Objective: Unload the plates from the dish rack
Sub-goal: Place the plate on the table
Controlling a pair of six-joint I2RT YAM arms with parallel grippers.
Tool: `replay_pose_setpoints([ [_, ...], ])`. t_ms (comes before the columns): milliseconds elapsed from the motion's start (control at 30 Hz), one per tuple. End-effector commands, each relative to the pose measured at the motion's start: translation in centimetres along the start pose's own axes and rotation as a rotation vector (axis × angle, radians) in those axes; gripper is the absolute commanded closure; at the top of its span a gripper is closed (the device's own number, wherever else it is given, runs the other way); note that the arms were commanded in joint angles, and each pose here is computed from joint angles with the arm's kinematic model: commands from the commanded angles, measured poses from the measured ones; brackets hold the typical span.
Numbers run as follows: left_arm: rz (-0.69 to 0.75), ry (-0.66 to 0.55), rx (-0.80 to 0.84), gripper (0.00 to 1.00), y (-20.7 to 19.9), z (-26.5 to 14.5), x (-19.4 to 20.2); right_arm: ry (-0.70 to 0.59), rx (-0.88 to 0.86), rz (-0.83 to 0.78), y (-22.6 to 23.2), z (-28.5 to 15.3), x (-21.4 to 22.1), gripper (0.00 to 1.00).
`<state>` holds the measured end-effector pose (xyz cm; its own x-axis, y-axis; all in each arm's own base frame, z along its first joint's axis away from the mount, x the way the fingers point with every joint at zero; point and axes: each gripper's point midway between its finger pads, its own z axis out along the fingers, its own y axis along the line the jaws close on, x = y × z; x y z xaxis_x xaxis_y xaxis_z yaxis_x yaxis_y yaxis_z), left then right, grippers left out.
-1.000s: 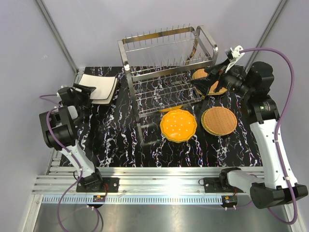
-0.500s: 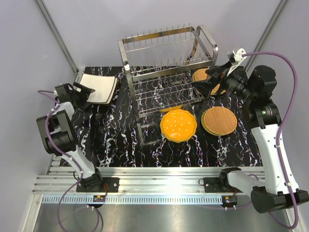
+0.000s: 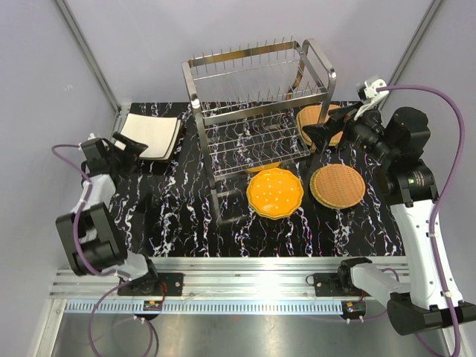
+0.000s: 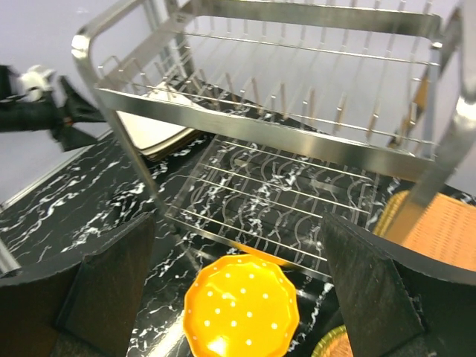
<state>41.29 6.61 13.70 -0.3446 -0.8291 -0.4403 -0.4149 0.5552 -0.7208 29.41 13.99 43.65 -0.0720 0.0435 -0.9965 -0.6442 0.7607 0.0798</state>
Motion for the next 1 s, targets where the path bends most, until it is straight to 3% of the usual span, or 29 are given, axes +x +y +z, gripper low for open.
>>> replay_pose_setpoints([
  [0,0.095,-0.059,0.061,0.05,-1.2,-3.3,0.5,-0.007,0.140,-0.020,-2.2,-0.8,-0.1,0.00],
  [300,0.219,-0.182,0.166,0.01,-3.4,-10.7,2.3,0.021,0.292,0.063,-4.9,-0.8,1.4,0.00],
  [533,0.305,-0.298,0.310,0.01,-8.4,-17.2,2.0,0.050,0.397,0.084,-6.7,-1.3,3.1,0.00],
  [767,0.428,-0.298,0.452,0.01,-14.5,-22.0,3.0,0.049,0.564,0.125,-9.3,-2.5,4.8,0.00],
  [967,0.492,-0.316,0.542,0.01,-17.2,-25.1,4.1,0.024,0.738,0.129,-11.6,-4.5,5.7,0.00],
])
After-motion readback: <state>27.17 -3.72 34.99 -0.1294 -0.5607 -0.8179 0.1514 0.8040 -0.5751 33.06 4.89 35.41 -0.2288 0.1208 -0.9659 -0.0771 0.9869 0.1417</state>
